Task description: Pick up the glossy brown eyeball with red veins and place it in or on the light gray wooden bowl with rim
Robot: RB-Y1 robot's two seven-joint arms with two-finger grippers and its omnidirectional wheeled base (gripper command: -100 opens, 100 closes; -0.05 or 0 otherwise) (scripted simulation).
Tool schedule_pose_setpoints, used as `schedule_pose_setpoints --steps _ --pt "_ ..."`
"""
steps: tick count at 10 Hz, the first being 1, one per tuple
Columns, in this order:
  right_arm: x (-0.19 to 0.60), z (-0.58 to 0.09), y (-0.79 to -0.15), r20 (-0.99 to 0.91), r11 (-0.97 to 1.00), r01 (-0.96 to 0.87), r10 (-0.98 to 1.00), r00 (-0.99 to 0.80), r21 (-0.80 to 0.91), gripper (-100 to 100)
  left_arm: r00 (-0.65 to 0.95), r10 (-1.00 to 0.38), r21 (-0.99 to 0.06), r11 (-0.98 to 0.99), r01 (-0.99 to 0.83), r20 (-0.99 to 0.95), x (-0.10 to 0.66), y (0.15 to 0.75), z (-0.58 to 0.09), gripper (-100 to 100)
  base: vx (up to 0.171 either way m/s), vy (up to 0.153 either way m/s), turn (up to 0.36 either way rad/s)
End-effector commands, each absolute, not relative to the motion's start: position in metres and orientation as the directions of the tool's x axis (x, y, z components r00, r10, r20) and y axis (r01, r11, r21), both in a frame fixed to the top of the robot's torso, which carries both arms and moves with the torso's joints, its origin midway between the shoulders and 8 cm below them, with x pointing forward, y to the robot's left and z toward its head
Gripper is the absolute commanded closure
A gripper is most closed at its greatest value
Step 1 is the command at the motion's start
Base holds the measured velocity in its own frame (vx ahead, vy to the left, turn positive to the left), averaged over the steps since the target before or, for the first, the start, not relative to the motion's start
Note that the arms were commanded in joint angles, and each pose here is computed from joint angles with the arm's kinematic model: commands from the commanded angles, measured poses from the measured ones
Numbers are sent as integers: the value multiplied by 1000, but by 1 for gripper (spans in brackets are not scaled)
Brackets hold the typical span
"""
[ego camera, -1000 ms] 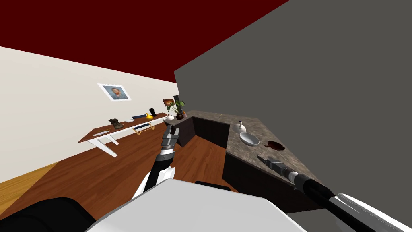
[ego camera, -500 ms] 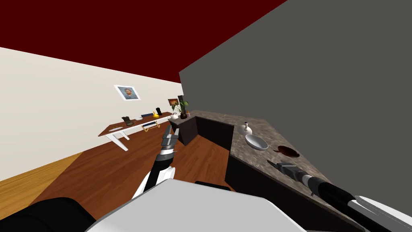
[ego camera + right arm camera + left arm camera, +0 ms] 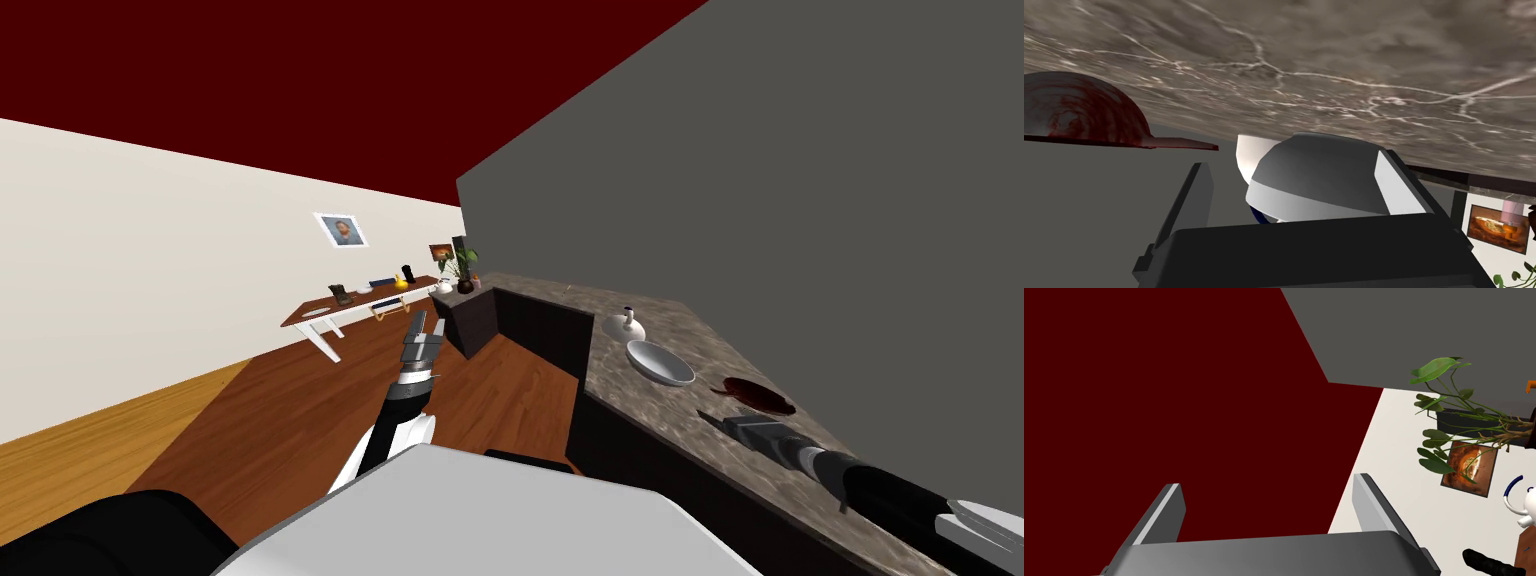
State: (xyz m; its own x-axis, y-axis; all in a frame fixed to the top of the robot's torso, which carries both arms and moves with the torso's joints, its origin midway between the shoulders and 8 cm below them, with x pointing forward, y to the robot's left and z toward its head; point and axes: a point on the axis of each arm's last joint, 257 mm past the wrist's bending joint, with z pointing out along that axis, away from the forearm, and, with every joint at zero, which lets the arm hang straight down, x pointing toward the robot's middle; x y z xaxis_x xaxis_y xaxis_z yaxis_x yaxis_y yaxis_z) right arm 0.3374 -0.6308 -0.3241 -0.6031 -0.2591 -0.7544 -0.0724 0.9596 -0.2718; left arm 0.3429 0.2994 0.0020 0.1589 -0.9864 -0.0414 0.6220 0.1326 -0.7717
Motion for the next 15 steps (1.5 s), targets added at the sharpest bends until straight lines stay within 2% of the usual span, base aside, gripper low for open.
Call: schedule_pose_setpoints --steps 1,5,9,15 --pt "325 -318 -661 -703 932 -87 -325 -633 -353 -100 159 -986 -772 133 622 -41 343 299 2 0 12 31 150" --pt "285 -305 -735 -542 846 -125 -437 -718 -518 -100 159 -986 -772 133 622 -41 343 299 2 0 20 28 186" --pt "236 -297 -790 -379 771 -178 -483 -789 -612 -100 159 -986 -772 133 622 -41 343 299 2 0 38 10 134" --pt "185 -300 -820 -228 721 -261 -505 -833 -642 -100 159 -986 -772 133 622 -42 343 299 2 0 29 -7 80"
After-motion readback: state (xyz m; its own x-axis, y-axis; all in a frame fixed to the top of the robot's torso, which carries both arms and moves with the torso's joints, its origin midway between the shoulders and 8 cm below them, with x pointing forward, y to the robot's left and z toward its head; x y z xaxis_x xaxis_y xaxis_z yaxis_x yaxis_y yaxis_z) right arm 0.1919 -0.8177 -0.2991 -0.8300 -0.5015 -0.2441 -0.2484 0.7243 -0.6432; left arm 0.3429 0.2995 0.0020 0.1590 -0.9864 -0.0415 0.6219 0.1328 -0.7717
